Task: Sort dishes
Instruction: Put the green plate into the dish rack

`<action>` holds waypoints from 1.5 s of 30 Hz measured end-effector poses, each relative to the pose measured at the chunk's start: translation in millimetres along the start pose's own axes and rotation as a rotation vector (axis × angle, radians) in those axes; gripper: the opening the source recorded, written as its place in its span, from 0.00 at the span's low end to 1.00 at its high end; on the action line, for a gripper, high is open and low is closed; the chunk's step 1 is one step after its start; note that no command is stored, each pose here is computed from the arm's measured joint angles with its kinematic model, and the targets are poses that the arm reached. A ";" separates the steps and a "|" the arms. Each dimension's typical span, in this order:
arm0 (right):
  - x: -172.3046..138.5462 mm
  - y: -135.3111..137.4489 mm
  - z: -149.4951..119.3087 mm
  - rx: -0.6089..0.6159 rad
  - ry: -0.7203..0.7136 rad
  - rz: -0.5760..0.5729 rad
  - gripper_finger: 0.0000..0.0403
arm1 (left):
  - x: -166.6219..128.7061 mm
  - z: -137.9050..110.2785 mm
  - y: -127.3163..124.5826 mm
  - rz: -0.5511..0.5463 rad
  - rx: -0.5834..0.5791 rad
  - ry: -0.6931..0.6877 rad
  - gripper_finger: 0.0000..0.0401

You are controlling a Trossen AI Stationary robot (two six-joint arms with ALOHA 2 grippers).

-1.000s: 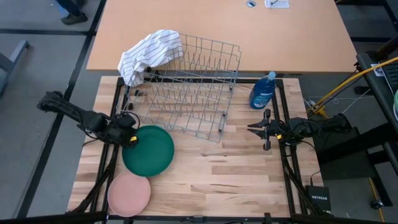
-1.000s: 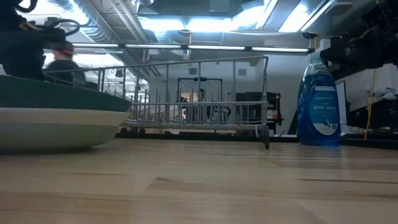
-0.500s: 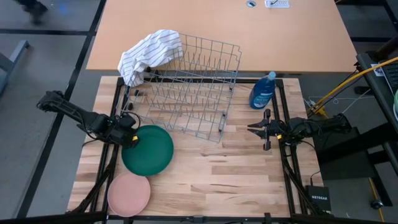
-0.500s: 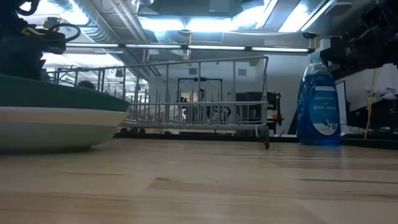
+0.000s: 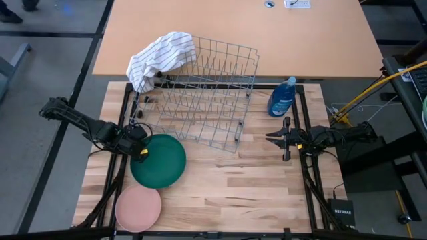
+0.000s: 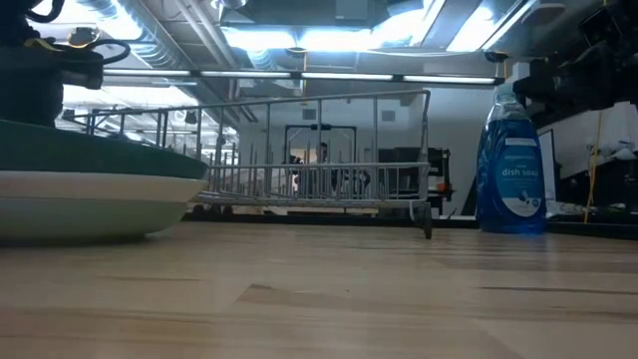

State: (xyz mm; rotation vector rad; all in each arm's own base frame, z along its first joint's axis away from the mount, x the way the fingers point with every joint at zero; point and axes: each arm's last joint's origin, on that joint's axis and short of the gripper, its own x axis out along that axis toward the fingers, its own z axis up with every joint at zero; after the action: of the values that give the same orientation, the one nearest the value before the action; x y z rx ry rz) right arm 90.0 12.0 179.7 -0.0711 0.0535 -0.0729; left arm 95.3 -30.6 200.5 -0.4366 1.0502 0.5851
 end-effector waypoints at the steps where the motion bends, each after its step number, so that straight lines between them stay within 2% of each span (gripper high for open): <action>1: 0.0 0.0 0.0 0.000 0.000 0.000 0.18 | 0.0 0.0 0.0 0.000 -0.003 0.000 0.01; 9: 0.0 0.0 0.0 0.000 0.000 0.000 0.18 | 0.0 0.4 -1.6 -0.020 -0.013 0.004 0.01; 15: 0.0 0.0 0.0 0.000 0.000 0.000 0.18 | -0.3 1.4 -7.2 -0.098 -0.016 0.036 0.01; 21: 0.0 0.0 0.0 0.000 0.000 0.000 0.18 | -0.7 2.5 -10.5 -0.141 0.045 0.036 0.01; 29: 0.0 0.0 0.0 0.000 0.000 0.001 0.18 | -1.4 5.7 -15.7 -0.194 0.064 0.001 0.01; 32: 0.0 0.0 0.0 0.000 0.000 0.000 0.18 | -1.4 5.7 -15.7 -0.194 0.053 0.003 0.06; 40: 0.0 0.0 0.0 0.000 0.000 0.000 0.18 | -1.7 6.4 -16.8 -0.205 0.079 -0.007 0.33; 45: 0.0 0.0 0.0 0.000 0.000 0.000 0.18 | -1.7 6.4 -16.6 -0.204 0.042 -0.004 0.38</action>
State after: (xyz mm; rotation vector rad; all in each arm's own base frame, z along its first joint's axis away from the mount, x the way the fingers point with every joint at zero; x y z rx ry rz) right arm 90.0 12.1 179.7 -0.0712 0.0535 -0.0725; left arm 109.6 -39.9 205.9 -0.4990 0.9988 0.3818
